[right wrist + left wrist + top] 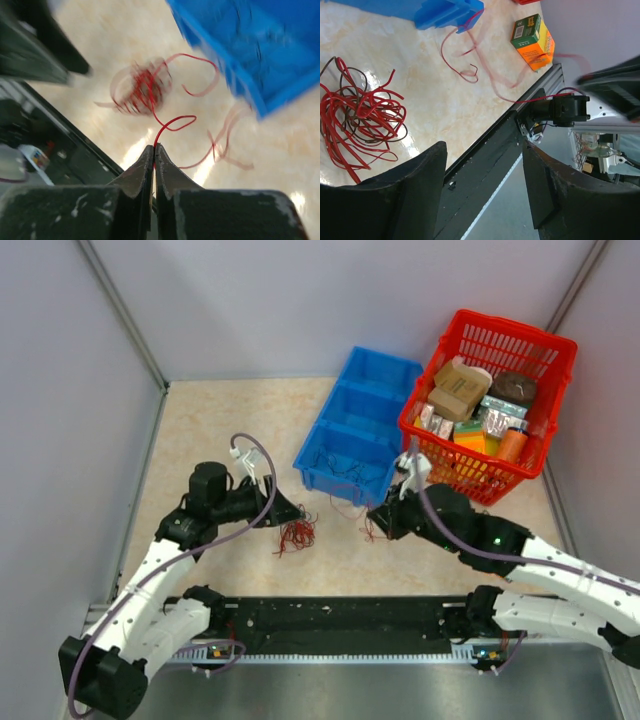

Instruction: Untangle the cables

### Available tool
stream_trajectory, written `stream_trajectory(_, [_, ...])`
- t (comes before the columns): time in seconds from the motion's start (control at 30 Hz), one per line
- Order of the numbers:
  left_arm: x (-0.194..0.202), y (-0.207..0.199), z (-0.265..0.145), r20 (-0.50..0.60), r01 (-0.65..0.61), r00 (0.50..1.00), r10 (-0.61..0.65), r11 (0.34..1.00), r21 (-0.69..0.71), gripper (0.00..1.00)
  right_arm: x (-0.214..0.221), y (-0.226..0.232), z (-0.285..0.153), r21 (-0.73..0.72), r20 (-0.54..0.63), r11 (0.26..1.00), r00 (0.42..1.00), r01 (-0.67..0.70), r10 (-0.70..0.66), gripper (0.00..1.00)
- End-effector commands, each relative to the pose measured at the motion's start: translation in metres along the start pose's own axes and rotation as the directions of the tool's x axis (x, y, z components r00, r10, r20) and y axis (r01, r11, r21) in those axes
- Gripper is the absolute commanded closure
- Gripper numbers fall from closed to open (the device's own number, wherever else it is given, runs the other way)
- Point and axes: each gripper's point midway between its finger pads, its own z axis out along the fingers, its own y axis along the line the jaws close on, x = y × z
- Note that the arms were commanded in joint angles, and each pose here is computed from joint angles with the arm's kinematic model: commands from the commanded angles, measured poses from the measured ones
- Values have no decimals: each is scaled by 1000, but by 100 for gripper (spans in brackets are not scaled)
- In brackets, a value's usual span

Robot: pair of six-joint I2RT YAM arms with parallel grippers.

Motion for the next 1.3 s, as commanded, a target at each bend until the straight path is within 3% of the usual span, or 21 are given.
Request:
stream_trajectory(0.0, [-1,-1,6,18,-13,1000,13,1000,3,34,90,-45,12,194,-214,979,971,-68,110,100])
stream_trajectory(0.17, [2,4,14,5,8,1000,-8,1000,-3,34,150,-74,27,291,-341,957,934,-6,109,100])
stream_trajectory(0.43, [3,0,16,-9,6,1000,-6,1000,-6,34,144,-113,63,390,-332,909,943,147,-10,100])
stream_trajectory(0.67, [11,8,8,6,-8,1000,8,999,-49,34,143,-141,80,476,-351,842,933,255,-84,79])
stream_trajectory(0.8, [13,9,10,-5,8,1000,-8,999,-44,34,153,-145,91,463,-307,857,948,224,-82,40])
stream_trajectory(1.0, [12,8,12,-12,4,1000,-4,999,-37,34,157,-170,94,573,-255,799,966,183,-39,26])
stream_trajectory(1.17, [13,8,12,-12,5,1000,-6,999,-37,34,167,-186,98,605,-287,771,958,200,-23,26])
stream_trajectory(1.27, [14,10,11,-4,4,1000,-4,999,-41,34,176,-188,110,570,-276,802,961,175,-14,26])
